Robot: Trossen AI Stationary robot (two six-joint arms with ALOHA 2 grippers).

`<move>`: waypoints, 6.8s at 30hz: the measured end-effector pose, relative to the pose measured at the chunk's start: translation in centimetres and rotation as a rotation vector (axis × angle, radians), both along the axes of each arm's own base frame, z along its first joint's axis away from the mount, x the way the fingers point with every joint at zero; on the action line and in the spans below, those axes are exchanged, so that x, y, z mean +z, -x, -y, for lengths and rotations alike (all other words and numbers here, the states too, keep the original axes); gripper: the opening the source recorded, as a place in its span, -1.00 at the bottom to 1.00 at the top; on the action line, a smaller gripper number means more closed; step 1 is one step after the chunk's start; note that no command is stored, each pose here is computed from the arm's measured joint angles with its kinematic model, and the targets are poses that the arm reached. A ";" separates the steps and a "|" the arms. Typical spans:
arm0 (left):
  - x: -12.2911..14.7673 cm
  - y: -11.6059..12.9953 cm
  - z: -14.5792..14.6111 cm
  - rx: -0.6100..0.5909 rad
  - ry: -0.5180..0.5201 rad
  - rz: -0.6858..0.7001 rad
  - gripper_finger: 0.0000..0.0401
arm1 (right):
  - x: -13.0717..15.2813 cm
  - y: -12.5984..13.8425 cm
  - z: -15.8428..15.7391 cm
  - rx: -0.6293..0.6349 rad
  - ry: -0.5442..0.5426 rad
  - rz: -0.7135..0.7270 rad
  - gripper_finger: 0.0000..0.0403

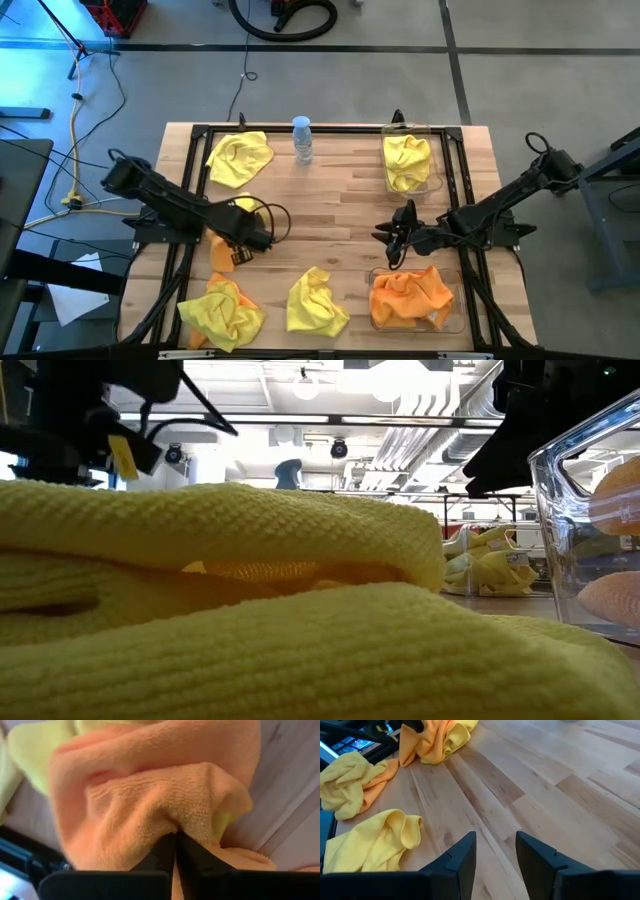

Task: Sort microfiber towel by color & place in baskets
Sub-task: Put the orange microfiber cloth into the bottom transparent bin

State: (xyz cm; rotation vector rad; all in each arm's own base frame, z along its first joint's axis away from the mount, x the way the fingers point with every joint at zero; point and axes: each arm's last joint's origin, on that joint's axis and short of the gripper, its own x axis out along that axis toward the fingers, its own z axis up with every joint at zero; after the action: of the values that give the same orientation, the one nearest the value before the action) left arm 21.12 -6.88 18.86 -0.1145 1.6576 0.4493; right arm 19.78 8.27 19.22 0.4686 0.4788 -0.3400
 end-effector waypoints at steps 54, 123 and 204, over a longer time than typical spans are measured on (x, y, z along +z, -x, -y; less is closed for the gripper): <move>-1.2 2.0 -0.8 0.154 -0.100 0.030 -0.84 | -1.2 -3.5 0.9 0.024 0.100 0.068 -0.34; 7.1 -7.5 -3.5 -0.279 -0.163 0.789 -0.55 | 12.8 0.5 -6.3 0.188 0.033 -0.260 -0.97; 3.3 2.4 -4.5 -0.184 -0.044 1.109 -0.55 | 3.0 -1.3 -13.1 -0.031 -0.345 -0.792 -0.15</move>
State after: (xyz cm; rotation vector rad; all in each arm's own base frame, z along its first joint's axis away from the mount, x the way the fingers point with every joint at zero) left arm 18.72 -2.39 22.17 -0.1410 0.5593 0.2020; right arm 21.09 21.35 22.26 0.6710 1.3148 -0.4726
